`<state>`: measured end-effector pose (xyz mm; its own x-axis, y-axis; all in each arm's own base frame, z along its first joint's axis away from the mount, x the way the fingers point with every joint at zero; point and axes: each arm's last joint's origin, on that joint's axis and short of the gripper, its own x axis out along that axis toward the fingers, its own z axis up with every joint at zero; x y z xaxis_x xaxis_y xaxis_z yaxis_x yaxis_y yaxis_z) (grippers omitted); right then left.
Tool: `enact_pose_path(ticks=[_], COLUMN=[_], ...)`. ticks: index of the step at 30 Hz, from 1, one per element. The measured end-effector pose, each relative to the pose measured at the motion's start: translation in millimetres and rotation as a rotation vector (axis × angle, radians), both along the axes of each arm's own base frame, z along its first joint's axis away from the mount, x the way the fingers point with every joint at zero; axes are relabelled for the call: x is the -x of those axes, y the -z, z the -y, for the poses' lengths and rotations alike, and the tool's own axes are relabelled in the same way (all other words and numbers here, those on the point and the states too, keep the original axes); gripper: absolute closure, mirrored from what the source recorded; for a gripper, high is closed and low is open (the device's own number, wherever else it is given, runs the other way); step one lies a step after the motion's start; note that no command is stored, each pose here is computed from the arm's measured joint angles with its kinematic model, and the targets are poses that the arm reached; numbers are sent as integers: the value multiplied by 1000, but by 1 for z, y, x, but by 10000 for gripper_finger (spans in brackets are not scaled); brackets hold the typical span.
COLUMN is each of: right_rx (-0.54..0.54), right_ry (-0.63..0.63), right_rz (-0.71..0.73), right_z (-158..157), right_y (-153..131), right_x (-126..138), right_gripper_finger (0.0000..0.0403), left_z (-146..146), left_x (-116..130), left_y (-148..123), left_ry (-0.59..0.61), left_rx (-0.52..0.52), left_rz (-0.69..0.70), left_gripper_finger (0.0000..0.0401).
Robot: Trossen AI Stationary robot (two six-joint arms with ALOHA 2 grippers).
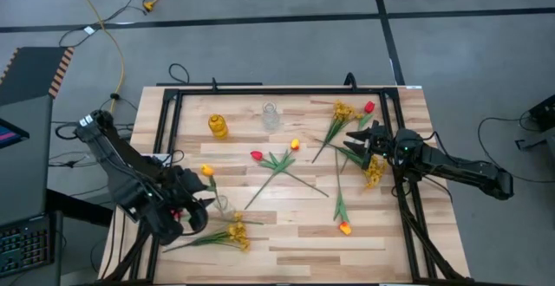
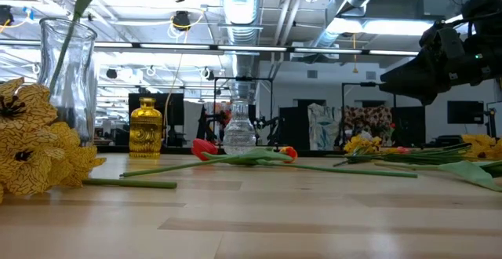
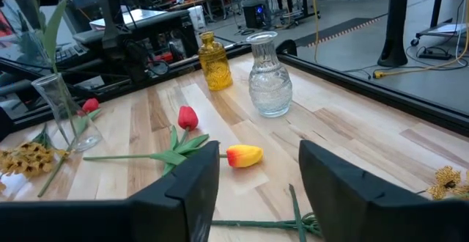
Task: Sort flowers into vase by color
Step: Put the bottom yellow flowers into the top transparent vase
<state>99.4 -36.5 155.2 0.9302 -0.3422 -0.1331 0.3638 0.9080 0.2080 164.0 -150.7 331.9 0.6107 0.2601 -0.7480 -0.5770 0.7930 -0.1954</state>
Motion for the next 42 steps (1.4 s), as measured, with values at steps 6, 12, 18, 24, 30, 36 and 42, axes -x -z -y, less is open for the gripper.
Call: enact_pose_path(ticks=[6, 12, 18, 24, 30, 36, 42], right_rx=[0, 0, 0, 0, 1, 1, 1], right_ry=[0, 0, 0, 0, 0, 0, 0], right_rz=[-1, -1, 0, -1, -1, -1, -1], right_z=[0, 0, 0, 0, 0, 0, 0], right_y=[0, 0, 0, 0, 0, 0, 0], right_x=[0, 0, 0, 0, 0, 0, 0], right_gripper_finger=[182, 182, 182, 182, 182, 182, 182], left_z=[-8, -12, -16, -13, 4, 25, 45], left_x=[15, 21, 27, 30, 24, 8, -9], left_y=[-11, -16, -20, -19, -6, 18, 48], left_ry=[-12, -29, -41, -181, -211, -39, 74], left_rx=[163, 260, 354, 565, 586, 388, 229], left_rz=[-20, -40, -73, -173, -296, -389, -505], left_gripper_finger=[203, 203, 203, 203, 203, 203, 203])
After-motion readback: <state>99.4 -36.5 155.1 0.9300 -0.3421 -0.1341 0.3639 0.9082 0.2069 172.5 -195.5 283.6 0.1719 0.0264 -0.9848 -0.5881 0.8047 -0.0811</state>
